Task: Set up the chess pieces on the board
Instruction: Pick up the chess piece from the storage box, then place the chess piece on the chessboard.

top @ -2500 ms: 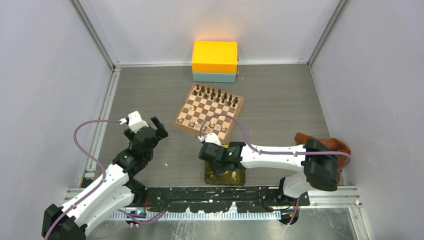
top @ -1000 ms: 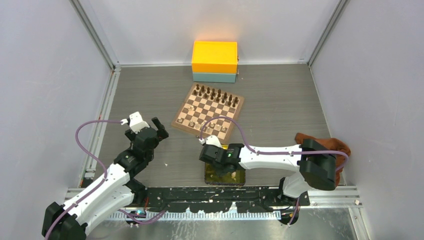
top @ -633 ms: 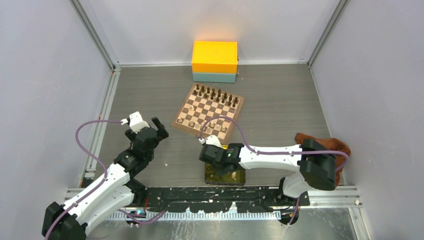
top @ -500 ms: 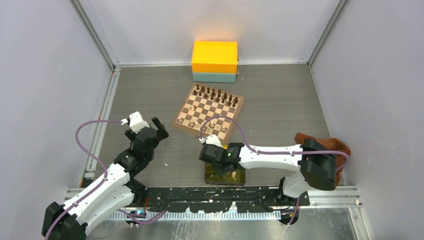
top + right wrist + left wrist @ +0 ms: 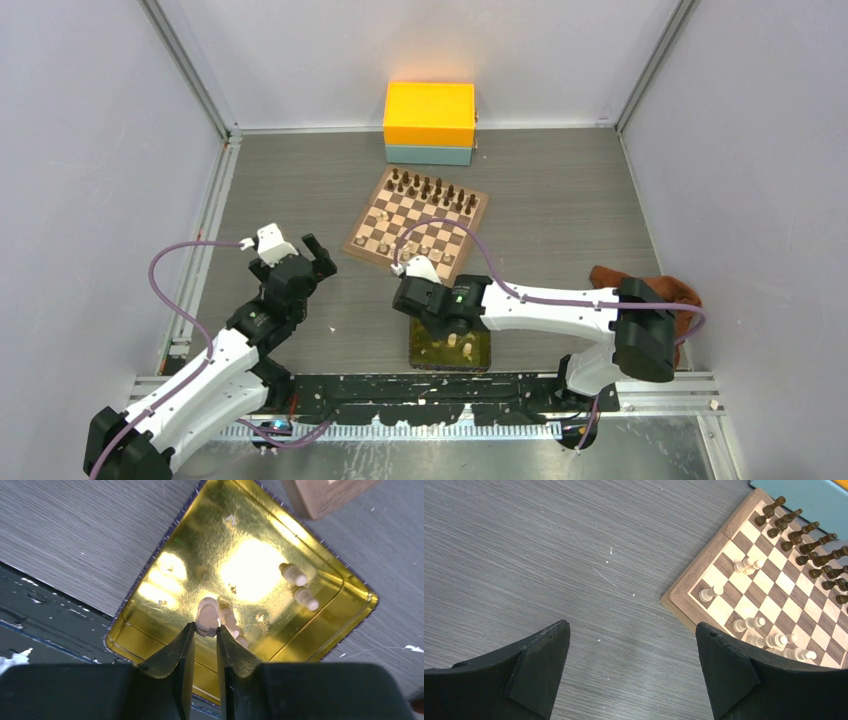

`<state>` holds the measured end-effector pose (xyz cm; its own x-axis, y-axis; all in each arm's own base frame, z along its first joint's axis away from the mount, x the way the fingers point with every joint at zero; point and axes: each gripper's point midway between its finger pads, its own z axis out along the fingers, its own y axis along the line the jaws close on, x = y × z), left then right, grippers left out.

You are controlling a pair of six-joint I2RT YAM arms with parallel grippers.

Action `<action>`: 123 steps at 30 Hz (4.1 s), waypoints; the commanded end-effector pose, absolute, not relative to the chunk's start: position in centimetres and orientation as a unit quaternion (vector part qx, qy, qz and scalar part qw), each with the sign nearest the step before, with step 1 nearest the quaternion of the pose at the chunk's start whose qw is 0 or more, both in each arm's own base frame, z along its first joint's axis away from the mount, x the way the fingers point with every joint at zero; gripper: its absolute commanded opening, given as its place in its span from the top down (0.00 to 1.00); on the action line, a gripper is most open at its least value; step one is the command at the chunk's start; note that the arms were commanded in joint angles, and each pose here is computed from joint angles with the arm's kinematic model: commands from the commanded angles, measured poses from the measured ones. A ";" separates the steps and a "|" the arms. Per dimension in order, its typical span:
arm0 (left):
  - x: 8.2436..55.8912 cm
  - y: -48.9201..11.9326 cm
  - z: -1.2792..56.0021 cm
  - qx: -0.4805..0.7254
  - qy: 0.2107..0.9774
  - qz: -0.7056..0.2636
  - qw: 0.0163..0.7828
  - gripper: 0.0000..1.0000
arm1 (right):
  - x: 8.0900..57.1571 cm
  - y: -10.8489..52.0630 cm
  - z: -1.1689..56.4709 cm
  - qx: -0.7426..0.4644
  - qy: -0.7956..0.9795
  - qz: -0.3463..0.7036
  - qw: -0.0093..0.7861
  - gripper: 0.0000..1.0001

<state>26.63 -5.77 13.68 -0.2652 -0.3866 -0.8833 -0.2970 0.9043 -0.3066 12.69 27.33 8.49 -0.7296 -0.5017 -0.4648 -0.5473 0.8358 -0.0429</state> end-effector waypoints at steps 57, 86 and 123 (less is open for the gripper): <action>26.6 -5.3 18.6 -0.254 0.751 -0.075 0.605 0.03 | 34.3 43.0 12.9 -0.474 0.831 0.103 0.273 0.93; 27.1 -5.5 18.1 -0.251 0.752 -0.072 0.605 0.03 | 35.5 43.2 10.3 -0.469 0.840 0.121 0.244 0.92; 27.0 -5.5 18.2 -0.253 0.752 -0.073 0.604 0.03 | 35.3 43.3 10.1 -0.472 0.838 0.127 0.241 0.67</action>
<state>26.54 -5.64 16.32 -0.2084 -0.4374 -0.8748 -0.2930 0.8813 -0.3708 34.87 42.62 7.77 -0.4663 -0.7485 -0.4715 -0.8462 0.5328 -0.0089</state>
